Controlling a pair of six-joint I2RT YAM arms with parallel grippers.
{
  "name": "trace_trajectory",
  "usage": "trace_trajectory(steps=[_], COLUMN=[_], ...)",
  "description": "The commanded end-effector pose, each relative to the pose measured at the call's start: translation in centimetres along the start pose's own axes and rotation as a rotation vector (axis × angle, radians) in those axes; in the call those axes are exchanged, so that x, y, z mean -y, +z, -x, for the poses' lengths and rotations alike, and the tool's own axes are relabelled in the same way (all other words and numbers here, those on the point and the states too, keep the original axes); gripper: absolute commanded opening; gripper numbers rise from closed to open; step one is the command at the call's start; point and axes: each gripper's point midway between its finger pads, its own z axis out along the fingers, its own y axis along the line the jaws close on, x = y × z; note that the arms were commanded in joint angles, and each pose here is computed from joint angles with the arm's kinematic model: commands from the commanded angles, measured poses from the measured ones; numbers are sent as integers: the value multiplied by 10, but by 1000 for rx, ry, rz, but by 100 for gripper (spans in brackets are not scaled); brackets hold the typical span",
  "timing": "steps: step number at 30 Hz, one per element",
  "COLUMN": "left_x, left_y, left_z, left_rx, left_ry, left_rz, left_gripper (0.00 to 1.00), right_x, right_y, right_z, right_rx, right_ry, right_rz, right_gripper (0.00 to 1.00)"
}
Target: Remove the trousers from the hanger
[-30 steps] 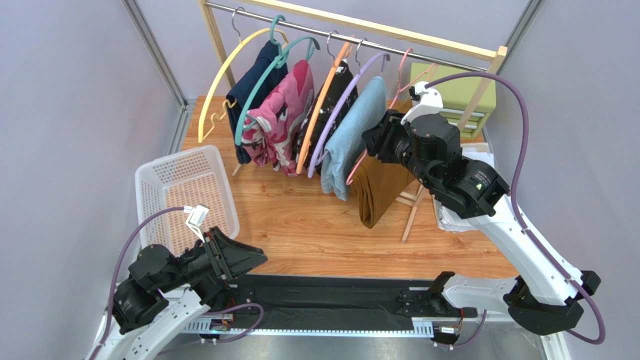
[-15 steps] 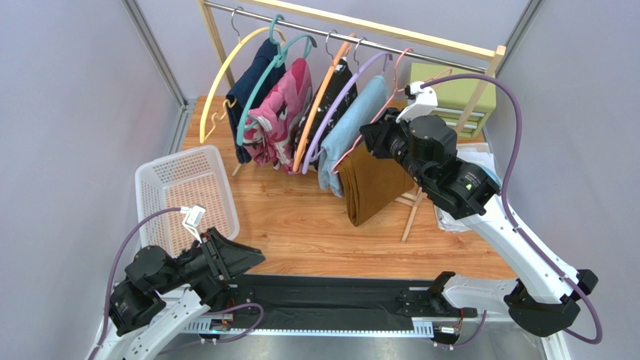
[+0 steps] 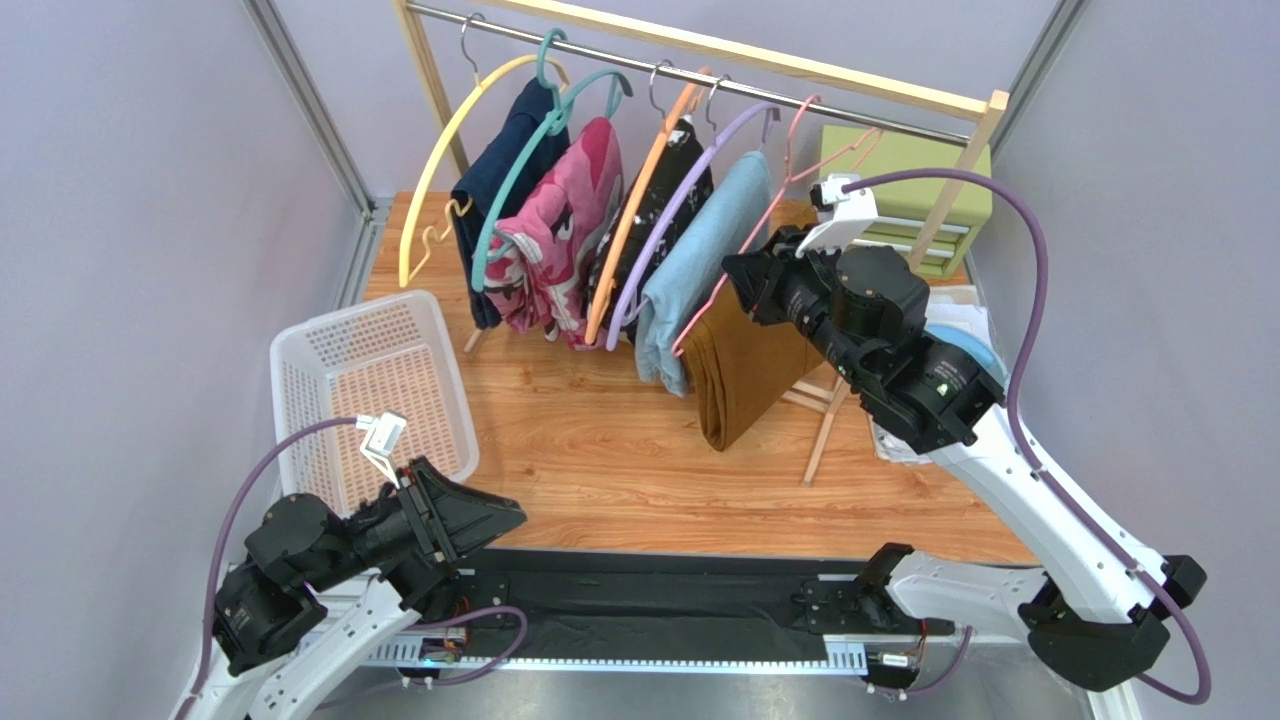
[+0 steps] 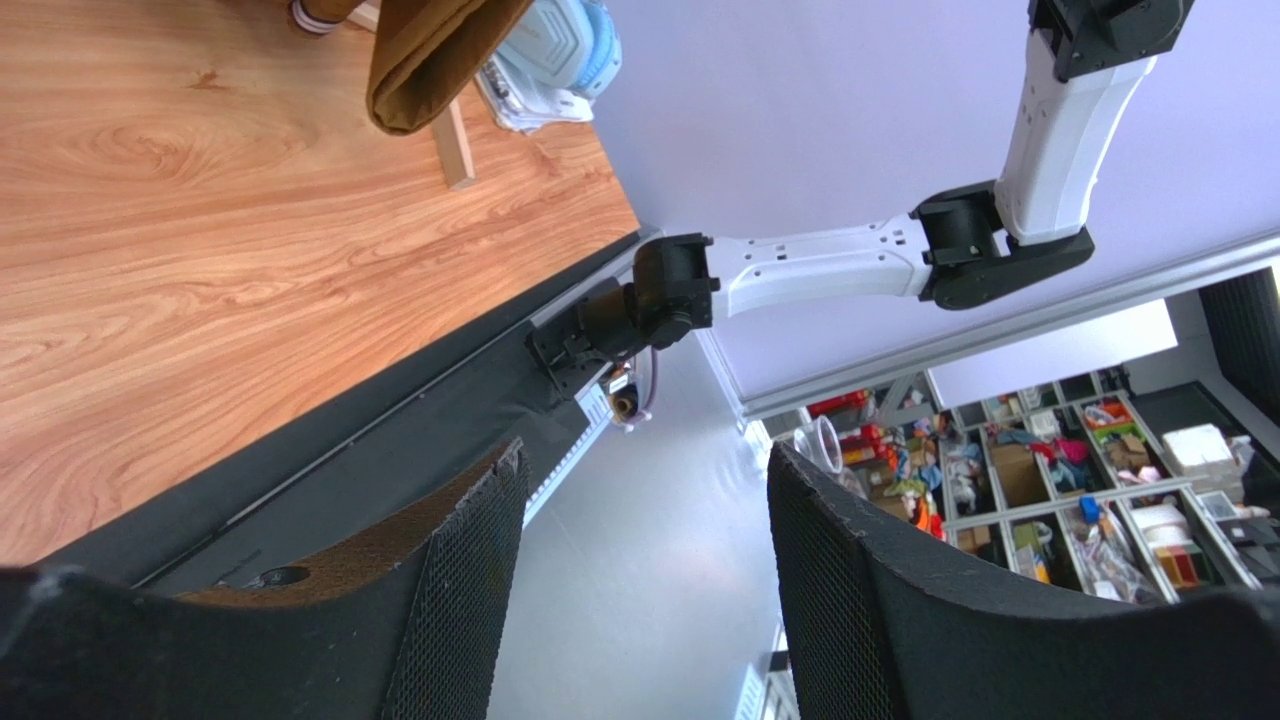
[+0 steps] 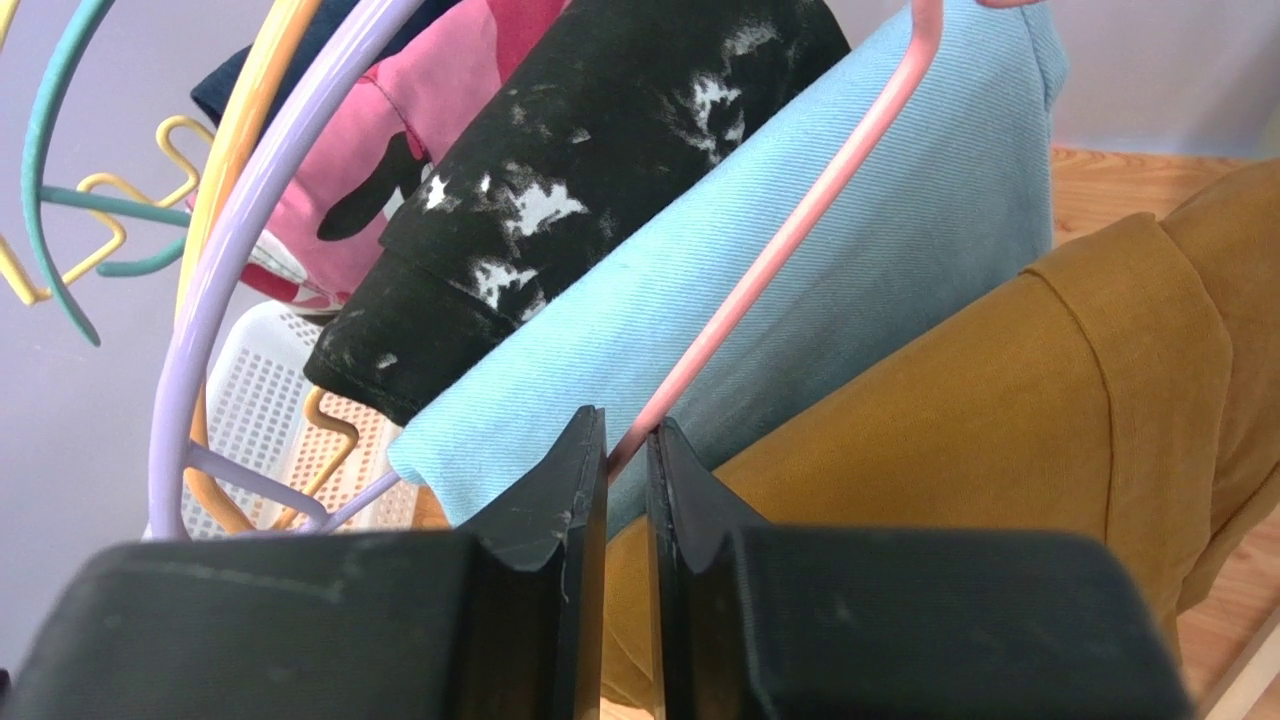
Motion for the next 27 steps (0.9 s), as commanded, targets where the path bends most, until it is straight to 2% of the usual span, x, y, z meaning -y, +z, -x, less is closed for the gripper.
trace_trajectory(steps=[1, 10, 22, 27], left_x=[12, 10, 8, 8], left_y=[-10, -10, -10, -11], left_z=[4, 3, 2, 1], left_rx=[24, 24, 19, 13], left_ry=[20, 17, 15, 16], left_rz=[-45, -38, -32, -28], left_gripper=[65, 65, 64, 64], right_x=[-22, -30, -40, -40], right_y=[-15, -25, -30, -33], right_z=[37, 49, 72, 81], right_rx=[137, 202, 323, 389], right_ry=[-70, -230, -266, -339], right_rz=[138, 212, 256, 258], right_gripper=[0, 0, 0, 0])
